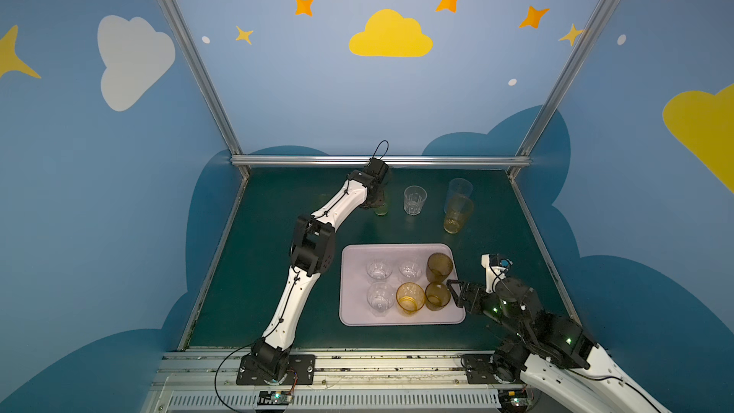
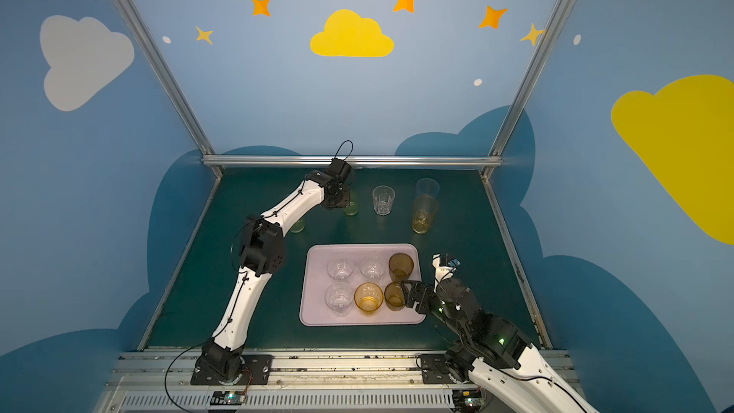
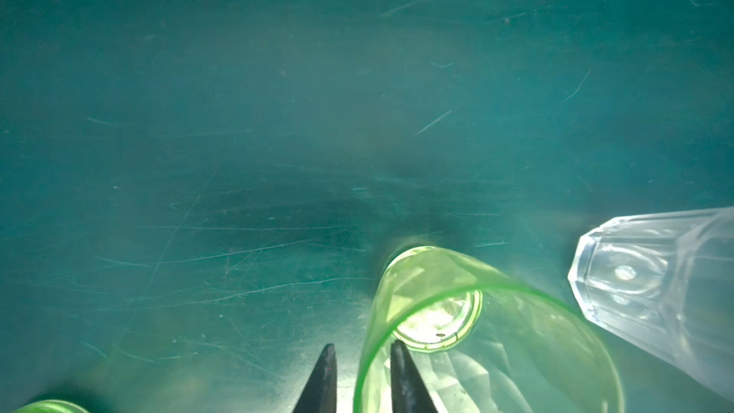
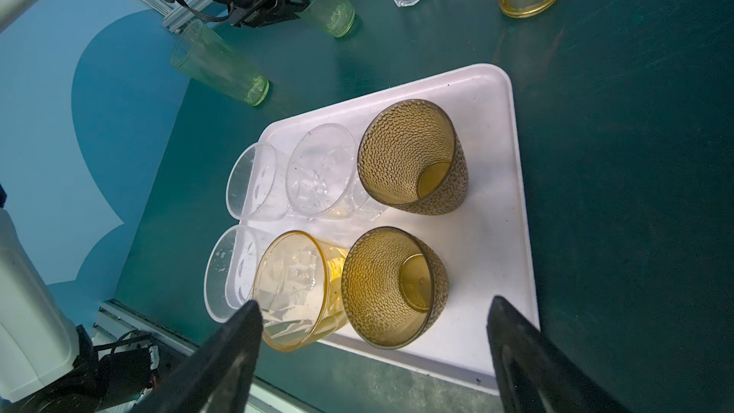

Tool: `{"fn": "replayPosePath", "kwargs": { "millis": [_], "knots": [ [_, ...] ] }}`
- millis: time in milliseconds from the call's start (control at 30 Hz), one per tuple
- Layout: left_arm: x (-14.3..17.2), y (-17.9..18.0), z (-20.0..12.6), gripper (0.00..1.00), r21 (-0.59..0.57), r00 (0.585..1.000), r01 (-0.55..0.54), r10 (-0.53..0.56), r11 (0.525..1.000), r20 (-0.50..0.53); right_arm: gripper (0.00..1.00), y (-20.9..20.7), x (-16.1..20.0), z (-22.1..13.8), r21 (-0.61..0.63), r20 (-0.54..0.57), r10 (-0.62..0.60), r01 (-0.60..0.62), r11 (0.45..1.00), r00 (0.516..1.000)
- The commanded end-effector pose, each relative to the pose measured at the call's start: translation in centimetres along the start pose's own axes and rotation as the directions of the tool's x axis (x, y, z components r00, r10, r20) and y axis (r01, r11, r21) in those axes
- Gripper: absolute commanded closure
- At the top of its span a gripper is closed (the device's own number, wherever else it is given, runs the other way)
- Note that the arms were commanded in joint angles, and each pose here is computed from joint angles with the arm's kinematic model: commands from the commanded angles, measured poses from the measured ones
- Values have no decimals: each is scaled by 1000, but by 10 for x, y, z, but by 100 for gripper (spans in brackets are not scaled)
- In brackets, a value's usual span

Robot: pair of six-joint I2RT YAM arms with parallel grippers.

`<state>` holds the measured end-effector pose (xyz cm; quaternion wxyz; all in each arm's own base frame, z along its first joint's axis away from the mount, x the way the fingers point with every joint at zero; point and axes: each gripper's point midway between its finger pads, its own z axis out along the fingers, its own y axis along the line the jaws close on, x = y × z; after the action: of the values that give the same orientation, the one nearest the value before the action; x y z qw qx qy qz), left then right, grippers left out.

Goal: Place the glasses into the tray
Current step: Pick up the glass from the top-center of the table.

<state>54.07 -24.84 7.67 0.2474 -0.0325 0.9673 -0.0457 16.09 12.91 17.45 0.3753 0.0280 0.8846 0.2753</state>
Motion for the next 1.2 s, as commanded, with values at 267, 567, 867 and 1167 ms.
{"fn": "replayPosePath", "kwargs": {
  "millis": [267,567,867,1167],
  "knots": [
    [1,-3,0,95,7,1000,-17,17,1000,-12,12,-9,1,-1,32,10,-6,5,999,1000],
    [-2,-1,-15,96,-10,1000,-29,29,1000,-8,12,-11,1,-3,27,22,-5,4,1000,1000],
    [-1,-15,-59,96,37,998,-51,50,998,28,12,-7,-8,-12,8,60,7,-8,1000,998],
    [12,-27,-121,96,103,994,-66,56,992,99,12,8,-18,-16,-24,55,4,-2,1000,998]
  ]
}}
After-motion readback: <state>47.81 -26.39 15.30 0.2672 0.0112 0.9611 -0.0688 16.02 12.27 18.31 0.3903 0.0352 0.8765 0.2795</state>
